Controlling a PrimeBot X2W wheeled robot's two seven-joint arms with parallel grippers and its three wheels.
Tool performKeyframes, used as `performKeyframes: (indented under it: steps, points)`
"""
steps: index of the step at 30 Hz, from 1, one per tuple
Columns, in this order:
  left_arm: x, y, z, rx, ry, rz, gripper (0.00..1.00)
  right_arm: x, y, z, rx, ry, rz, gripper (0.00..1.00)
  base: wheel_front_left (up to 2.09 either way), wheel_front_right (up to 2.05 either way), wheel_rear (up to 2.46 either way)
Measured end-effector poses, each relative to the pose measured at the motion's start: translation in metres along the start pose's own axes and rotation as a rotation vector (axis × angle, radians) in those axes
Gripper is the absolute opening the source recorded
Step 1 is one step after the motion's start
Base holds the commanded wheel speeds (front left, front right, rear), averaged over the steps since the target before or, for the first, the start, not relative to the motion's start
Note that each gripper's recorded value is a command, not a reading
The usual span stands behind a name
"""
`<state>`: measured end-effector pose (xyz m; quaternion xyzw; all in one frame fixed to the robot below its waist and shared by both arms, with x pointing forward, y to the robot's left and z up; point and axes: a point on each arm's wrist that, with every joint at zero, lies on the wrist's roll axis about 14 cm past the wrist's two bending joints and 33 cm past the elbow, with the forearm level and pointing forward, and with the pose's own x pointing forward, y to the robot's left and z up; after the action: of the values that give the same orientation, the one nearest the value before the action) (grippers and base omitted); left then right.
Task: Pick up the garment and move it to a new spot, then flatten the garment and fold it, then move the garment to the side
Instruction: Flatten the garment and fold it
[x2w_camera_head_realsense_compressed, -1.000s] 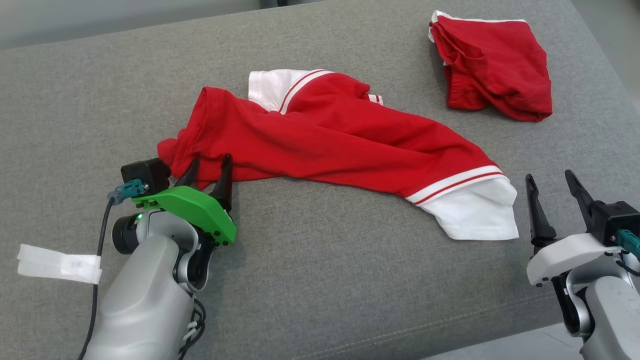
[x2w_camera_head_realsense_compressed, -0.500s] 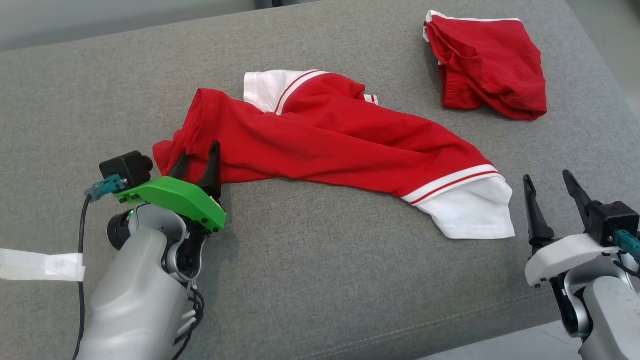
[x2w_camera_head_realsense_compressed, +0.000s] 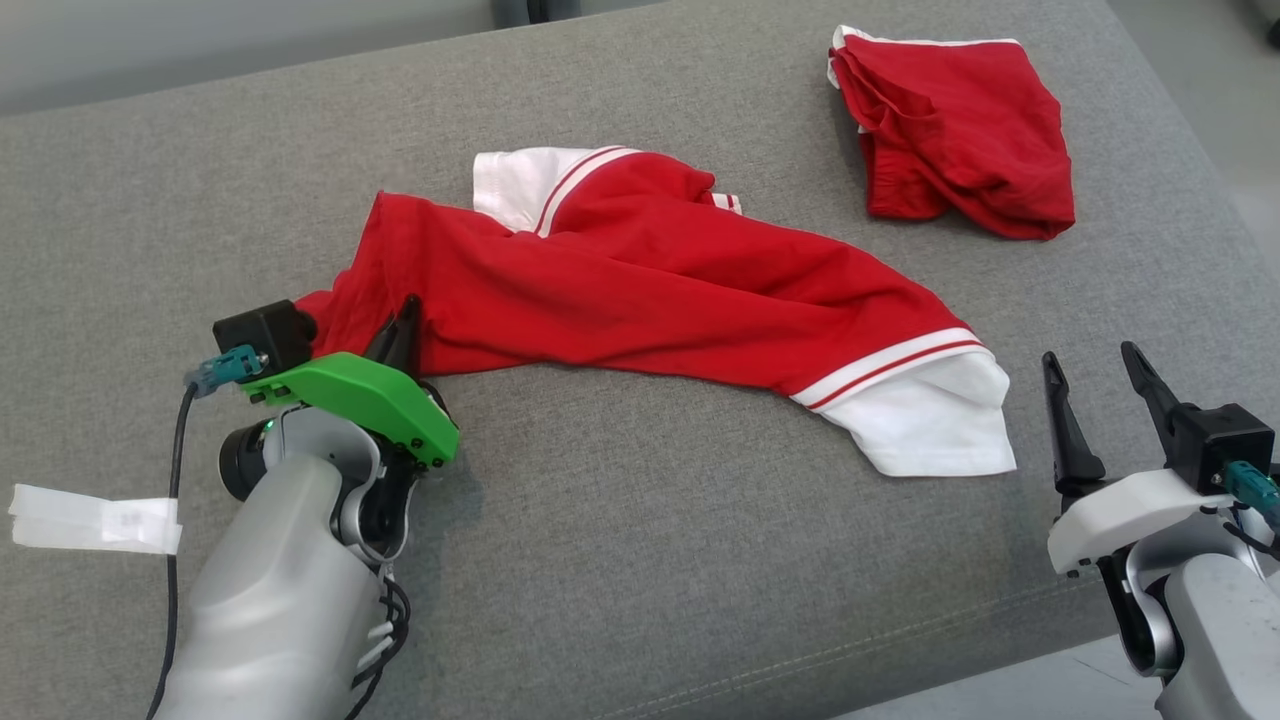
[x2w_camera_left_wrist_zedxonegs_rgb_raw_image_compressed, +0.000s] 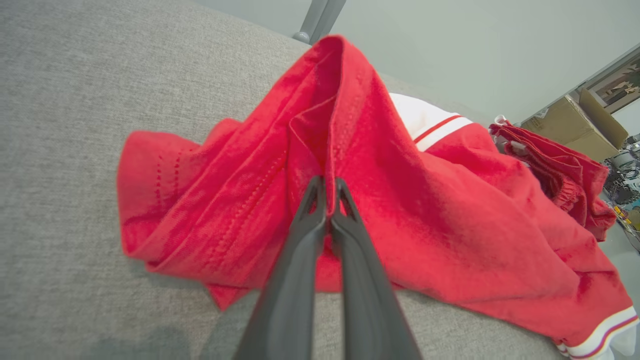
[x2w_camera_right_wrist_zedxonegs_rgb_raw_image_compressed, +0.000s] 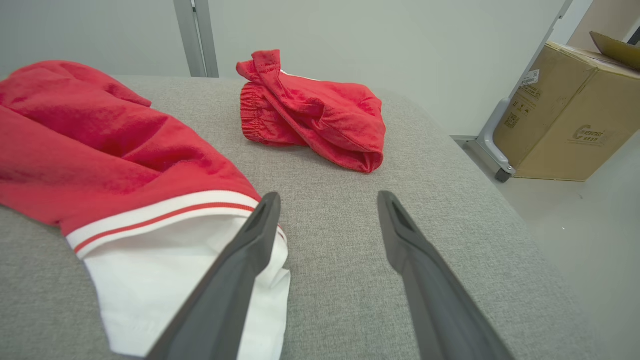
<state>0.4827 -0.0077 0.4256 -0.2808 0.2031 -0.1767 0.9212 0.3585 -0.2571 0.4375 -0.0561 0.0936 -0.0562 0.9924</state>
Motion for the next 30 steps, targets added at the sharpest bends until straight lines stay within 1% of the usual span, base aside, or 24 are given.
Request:
performKeyframes:
  steps: [4,8,12,15,20,25,30]
  points:
    - [-0.002,0.002,-0.003,0.020,0.011,0.005,0.00,0.001,0.001,0.002,0.008,-0.006,-0.003,1.00,0.00,0.00,0.00]
    - [-0.005,-0.002,0.010,0.011,-0.046,-0.015,0.00,0.003,0.006,0.005,0.023,-0.016,0.008,1.00,0.00,0.00,0.00]
    - [-0.011,-0.010,0.028,-0.009,-0.122,-0.051,0.00,0.002,0.009,0.007,0.093,-0.025,-0.005,1.00,0.00,0.00,0.00]
    - [-0.021,-0.004,0.029,-0.038,-0.152,-0.039,0.00,-0.002,0.012,0.003,0.135,-0.018,-0.008,1.00,0.00,0.00,0.00]
    - [-0.042,0.016,0.034,-0.067,-0.201,0.004,0.00,-0.012,0.024,-0.010,0.194,0.024,0.015,1.00,0.00,0.00,0.00]
    - [-0.060,0.020,0.035,-0.084,-0.233,0.013,0.00,-0.029,0.040,-0.033,0.303,0.096,0.022,1.00,0.00,0.00,0.00]
    - [-0.084,0.042,0.025,-0.105,-0.235,0.093,0.00,-0.048,0.056,-0.058,0.388,0.182,0.029,1.00,0.00,0.00,0.00]
